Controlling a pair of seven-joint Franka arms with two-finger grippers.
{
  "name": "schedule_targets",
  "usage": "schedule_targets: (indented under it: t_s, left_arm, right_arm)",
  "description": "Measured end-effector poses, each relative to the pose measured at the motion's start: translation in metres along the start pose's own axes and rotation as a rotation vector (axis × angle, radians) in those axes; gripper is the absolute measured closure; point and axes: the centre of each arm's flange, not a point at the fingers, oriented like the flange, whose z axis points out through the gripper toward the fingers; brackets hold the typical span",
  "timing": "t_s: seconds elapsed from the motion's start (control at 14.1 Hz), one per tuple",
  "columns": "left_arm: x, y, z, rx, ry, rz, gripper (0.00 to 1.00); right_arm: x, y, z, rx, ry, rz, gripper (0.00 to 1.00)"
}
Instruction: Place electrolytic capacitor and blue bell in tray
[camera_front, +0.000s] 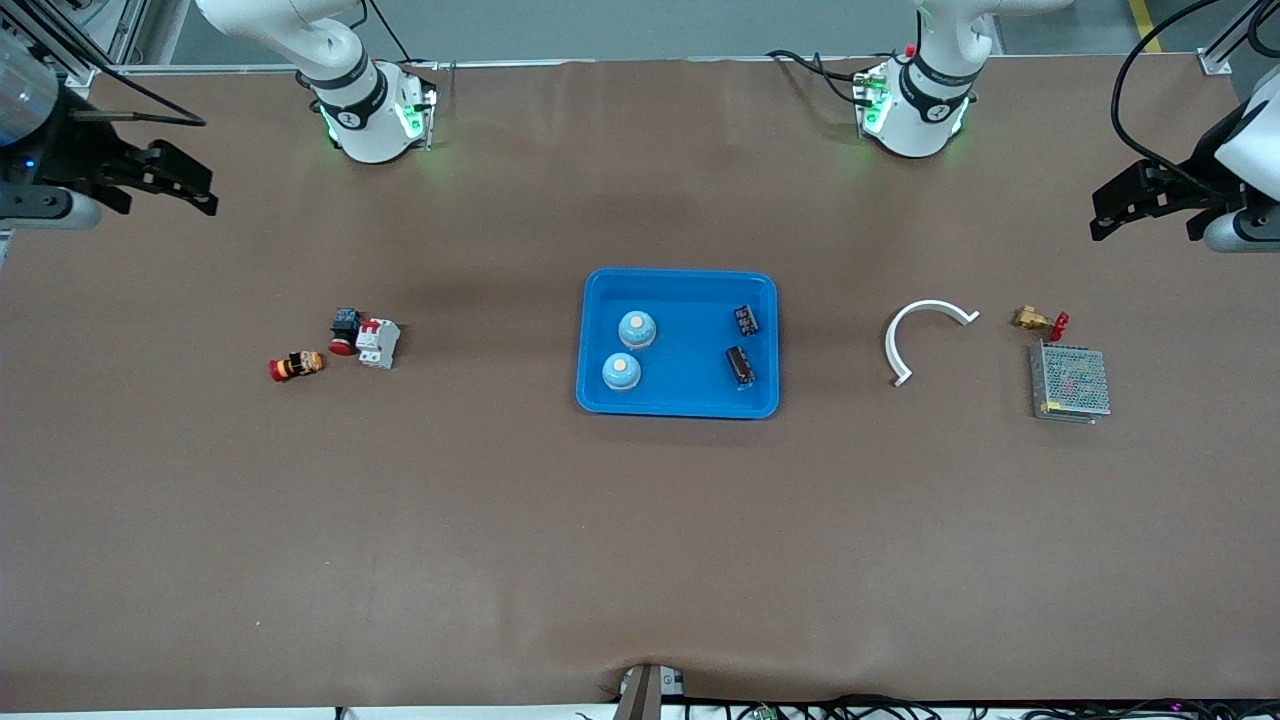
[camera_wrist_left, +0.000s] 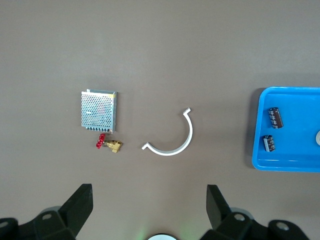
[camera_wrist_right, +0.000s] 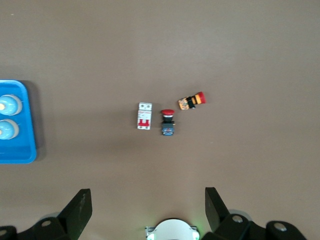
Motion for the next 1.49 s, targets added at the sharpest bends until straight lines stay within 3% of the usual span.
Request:
schedule_targets:
  t_s: [0.78, 1.49]
  left_arm:
    - [0.000, 0.000, -0.004, 0.000, 0.009, 0.000, 0.00]
    - [-0.001, 0.010, -0.004, 0.001, 0.010, 0.019, 0.00]
  right_arm:
    - [0.002, 0.024, -0.010, -0.003, 0.026, -0.002, 0.00]
    - [0.013, 0.063, 0.000, -0.011, 0.008, 0.001, 0.00]
